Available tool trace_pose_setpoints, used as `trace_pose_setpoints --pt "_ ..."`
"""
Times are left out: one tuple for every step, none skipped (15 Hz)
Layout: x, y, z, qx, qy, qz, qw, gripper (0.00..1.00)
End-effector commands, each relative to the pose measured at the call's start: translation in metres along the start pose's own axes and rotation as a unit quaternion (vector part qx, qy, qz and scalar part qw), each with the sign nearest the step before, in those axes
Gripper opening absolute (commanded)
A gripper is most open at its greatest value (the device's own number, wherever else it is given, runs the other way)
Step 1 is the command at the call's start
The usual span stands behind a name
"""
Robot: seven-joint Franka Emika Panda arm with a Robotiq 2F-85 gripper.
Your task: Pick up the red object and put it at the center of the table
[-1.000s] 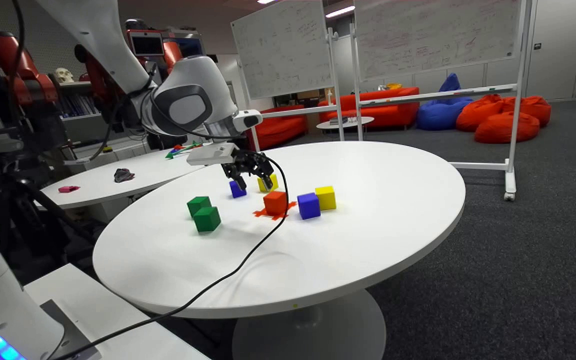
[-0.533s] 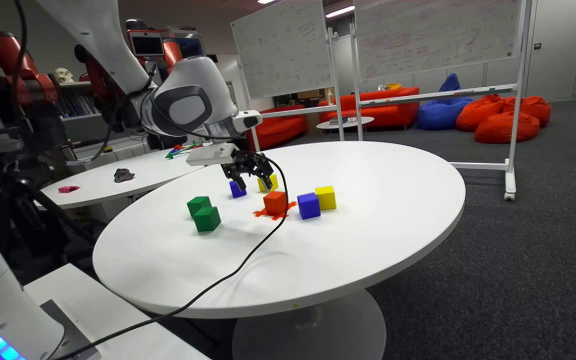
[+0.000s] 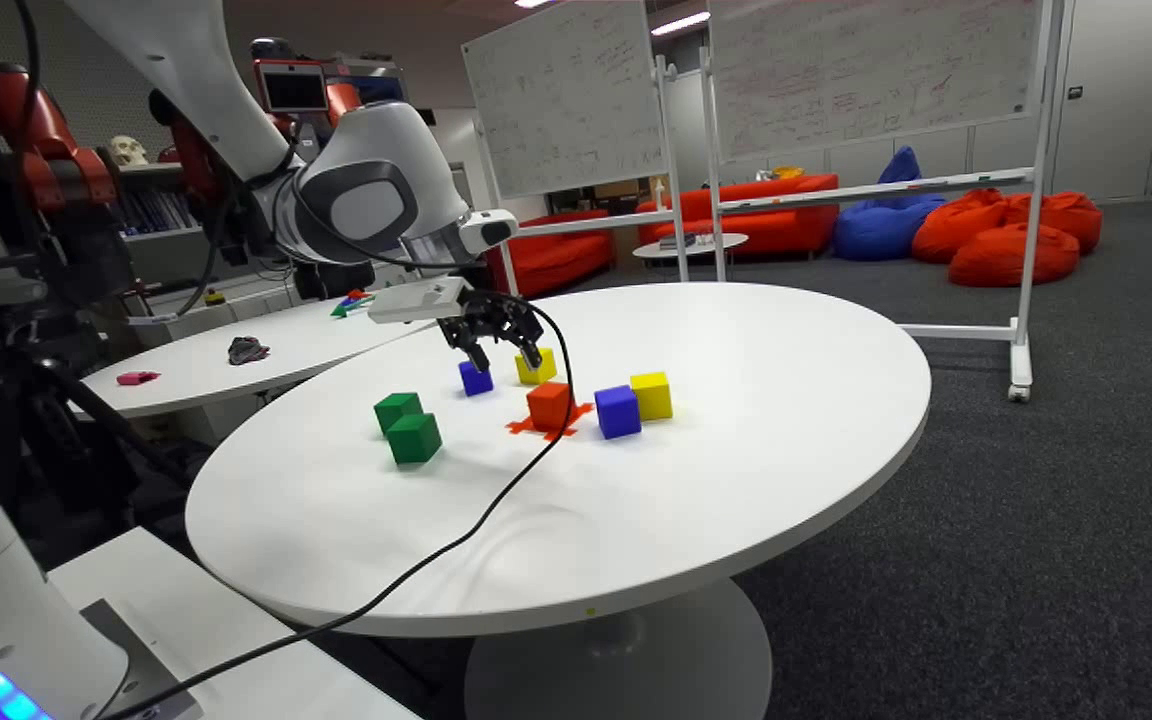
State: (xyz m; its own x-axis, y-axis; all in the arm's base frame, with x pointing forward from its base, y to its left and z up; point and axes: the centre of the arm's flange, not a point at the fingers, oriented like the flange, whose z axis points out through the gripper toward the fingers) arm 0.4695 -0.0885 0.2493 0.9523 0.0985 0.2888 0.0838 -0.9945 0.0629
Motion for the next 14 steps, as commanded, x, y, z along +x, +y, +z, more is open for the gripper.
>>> trace_pose_setpoints --pt "-0.017 -0.007 -0.033 -0.008 0.027 -0.009 0.9996 1.0" --pt "-0.018 -0.007 -0.038 -0.01 0.032 -0.01 0.9994 1.0" --pt "-0.02 -0.009 -0.044 -0.012 0.037 -0.011 0.9992 1.0" --pt "-0.023 -0.01 -0.051 -0.014 0.042 -0.013 0.999 1.0" --pt "-0.026 -0.012 -0.059 -0.017 0.049 -0.015 0.9986 1.0" --pt "-0.028 -0.014 -0.065 -0.019 0.055 -0.016 0.9982 1.0" --pt "-0.031 -0.015 -0.072 -0.022 0.061 -0.017 0.9978 1.0" --pt "-0.034 -0.017 -0.079 -0.024 0.067 -0.018 0.9973 1.0" --pt "-0.037 -0.018 -0.083 -0.025 0.072 -0.021 0.9968 1.0" --pt "-0.038 -0.019 -0.086 -0.026 0.075 -0.022 0.9966 1.0" --pt "-0.038 -0.019 -0.086 -0.024 0.076 -0.021 0.9966 1.0" --pt "-0.022 -0.015 -0.073 -0.021 0.061 -0.012 0.9979 1.0" --pt "-0.023 -0.017 -0.077 -0.021 0.063 -0.014 0.9977 1.0" --pt "-0.025 -0.018 -0.079 -0.021 0.065 -0.015 0.9975 1.0"
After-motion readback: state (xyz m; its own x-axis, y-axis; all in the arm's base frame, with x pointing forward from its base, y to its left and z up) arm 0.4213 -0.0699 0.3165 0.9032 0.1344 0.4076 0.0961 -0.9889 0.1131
